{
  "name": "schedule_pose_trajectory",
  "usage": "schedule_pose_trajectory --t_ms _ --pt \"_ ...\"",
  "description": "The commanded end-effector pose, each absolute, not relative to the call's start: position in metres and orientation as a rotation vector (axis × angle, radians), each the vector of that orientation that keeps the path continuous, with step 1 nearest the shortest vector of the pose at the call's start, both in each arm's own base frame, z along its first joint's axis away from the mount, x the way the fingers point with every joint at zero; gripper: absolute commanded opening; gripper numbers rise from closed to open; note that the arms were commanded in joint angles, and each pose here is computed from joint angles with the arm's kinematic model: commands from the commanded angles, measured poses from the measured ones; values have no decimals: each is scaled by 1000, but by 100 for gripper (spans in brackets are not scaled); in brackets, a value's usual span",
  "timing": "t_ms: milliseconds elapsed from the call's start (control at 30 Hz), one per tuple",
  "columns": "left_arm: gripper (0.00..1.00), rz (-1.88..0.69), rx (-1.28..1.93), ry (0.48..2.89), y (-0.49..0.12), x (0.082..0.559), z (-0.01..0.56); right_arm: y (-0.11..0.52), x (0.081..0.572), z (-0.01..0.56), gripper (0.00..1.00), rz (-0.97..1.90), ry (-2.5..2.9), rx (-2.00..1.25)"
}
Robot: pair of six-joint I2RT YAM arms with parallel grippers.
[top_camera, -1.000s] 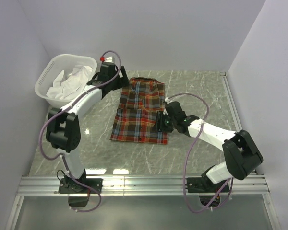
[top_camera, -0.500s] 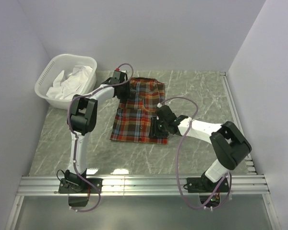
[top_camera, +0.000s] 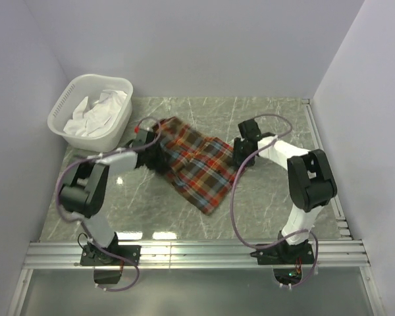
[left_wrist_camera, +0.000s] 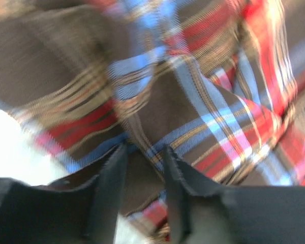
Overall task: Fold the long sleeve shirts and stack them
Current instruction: Fold the shirt
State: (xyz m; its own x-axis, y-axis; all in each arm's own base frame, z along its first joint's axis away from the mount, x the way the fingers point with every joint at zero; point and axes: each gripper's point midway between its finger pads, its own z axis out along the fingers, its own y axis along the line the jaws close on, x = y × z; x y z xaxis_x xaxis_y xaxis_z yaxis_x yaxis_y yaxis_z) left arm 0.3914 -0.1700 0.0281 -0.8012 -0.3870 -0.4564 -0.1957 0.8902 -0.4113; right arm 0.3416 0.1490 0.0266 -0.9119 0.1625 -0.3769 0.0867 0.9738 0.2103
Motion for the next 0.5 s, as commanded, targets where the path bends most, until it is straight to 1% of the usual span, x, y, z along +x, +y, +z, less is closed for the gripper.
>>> schedule_pose_trajectory --t_ms 0,33,67,100,133,167,200,233,300,333,367,433,467 --pt "45 -539 -529 2635 -177 308 6 126 383 48 50 137 2660 158" --pt "51 -612 -513 2600 -185 299 22 132 403 64 50 164 2606 137" --pt "54 -650 -538 2587 -191 289 26 140 411 62 50 203 2607 112" --pt "58 -659 -514 2620 -196 264 19 145 422 68 50 226 2577 100" --pt "71 -700 -501 2569 -200 261 37 154 435 80 50 277 2546 85" --pt "75 -712 -517 2558 -202 255 42 161 437 80 50 310 2551 68" --pt "80 -748 -486 2514 -205 250 59 163 439 85 50 323 2549 66" --pt "87 -726 -488 2511 -202 246 64 166 439 90 50 342 2539 63" --pt "90 -722 -460 2456 -200 252 88 170 435 113 50 403 2479 59" --pt "90 -721 -446 2415 -198 255 103 170 422 108 50 421 2496 76" --pt "89 -686 -421 2417 -193 255 107 171 415 127 50 460 2453 73" --pt "86 -640 -399 2362 -190 271 126 174 390 119 50 531 2474 85" --pt "84 -583 -386 2357 -185 276 126 178 378 130 50 574 2449 69"
